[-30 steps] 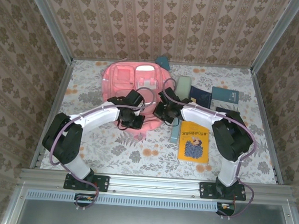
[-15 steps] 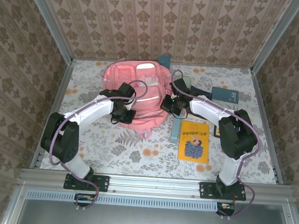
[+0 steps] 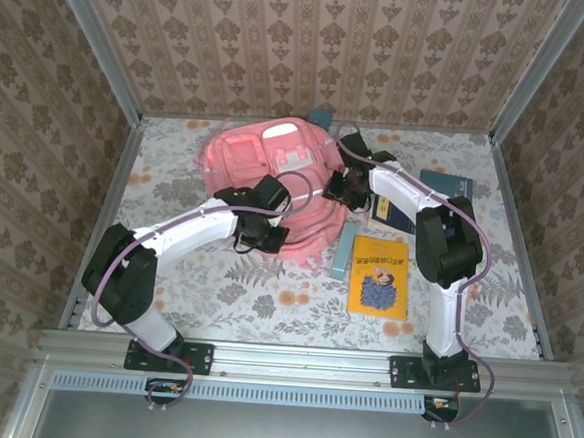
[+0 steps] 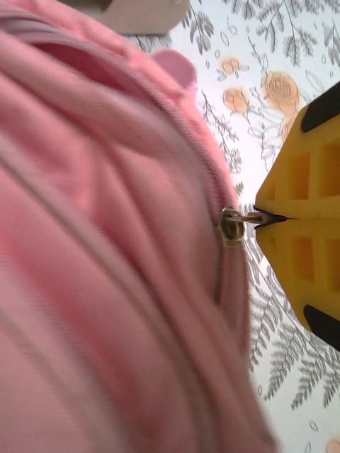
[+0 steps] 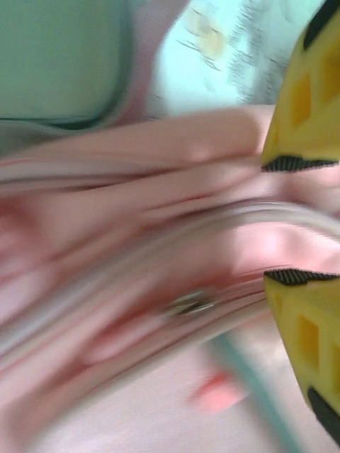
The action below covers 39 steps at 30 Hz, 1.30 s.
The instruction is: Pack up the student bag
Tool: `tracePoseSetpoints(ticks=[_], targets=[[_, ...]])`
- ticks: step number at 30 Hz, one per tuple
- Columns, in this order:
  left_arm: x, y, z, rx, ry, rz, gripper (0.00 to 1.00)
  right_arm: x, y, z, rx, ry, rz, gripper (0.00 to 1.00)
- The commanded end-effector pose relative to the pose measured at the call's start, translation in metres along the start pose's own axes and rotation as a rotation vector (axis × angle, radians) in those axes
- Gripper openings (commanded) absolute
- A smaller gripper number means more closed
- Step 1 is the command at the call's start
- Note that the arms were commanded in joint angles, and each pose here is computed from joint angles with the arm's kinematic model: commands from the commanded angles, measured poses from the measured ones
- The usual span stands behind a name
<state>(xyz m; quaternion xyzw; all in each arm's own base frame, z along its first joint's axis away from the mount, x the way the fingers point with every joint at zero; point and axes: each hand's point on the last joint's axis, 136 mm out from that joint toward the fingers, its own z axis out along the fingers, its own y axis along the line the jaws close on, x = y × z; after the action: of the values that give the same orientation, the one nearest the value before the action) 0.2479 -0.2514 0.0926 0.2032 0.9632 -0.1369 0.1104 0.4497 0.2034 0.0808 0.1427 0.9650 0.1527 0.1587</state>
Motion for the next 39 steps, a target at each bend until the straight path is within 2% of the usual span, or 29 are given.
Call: tracePoseSetpoints(ticks=[1, 5, 10, 17, 20, 26, 33, 39], targets=[[-0.022, -0.016, 0.001, 0.066, -0.048, -0.062, 0.0, -0.042, 0.019, -0.046, -0.034, -0.232, -0.022, 0.49], [-0.035, -0.023, 0.004, 0.091, -0.069, -0.073, 0.0, -0.018, 0.015, -0.064, -0.042, -0.225, 0.002, 0.5], [-0.035, -0.026, 0.009, 0.107, -0.056, -0.062, 0.0, 0.031, 0.014, -0.06, -0.111, -0.113, 0.072, 0.5], [-0.025, -0.025, 0.008, 0.113, -0.035, -0.032, 0.0, 0.091, 0.053, -0.039, -0.237, 0.022, 0.138, 0.48], [-0.022, -0.024, 0.007, 0.112, -0.037, -0.028, 0.0, 0.106, 0.069, -0.028, -0.26, 0.063, 0.159, 0.43], [-0.021, -0.023, 0.004, 0.109, -0.049, -0.036, 0.0, 0.119, 0.077, -0.017, -0.244, 0.099, 0.198, 0.42], [-0.024, -0.011, -0.001, 0.068, -0.1, -0.077, 0.0, 0.121, 0.064, -0.04, -0.231, 0.049, 0.22, 0.43], [-0.027, -0.014, 0.001, 0.085, -0.104, -0.086, 0.0, 0.14, 0.059, -0.04, -0.264, 0.119, 0.279, 0.43]])
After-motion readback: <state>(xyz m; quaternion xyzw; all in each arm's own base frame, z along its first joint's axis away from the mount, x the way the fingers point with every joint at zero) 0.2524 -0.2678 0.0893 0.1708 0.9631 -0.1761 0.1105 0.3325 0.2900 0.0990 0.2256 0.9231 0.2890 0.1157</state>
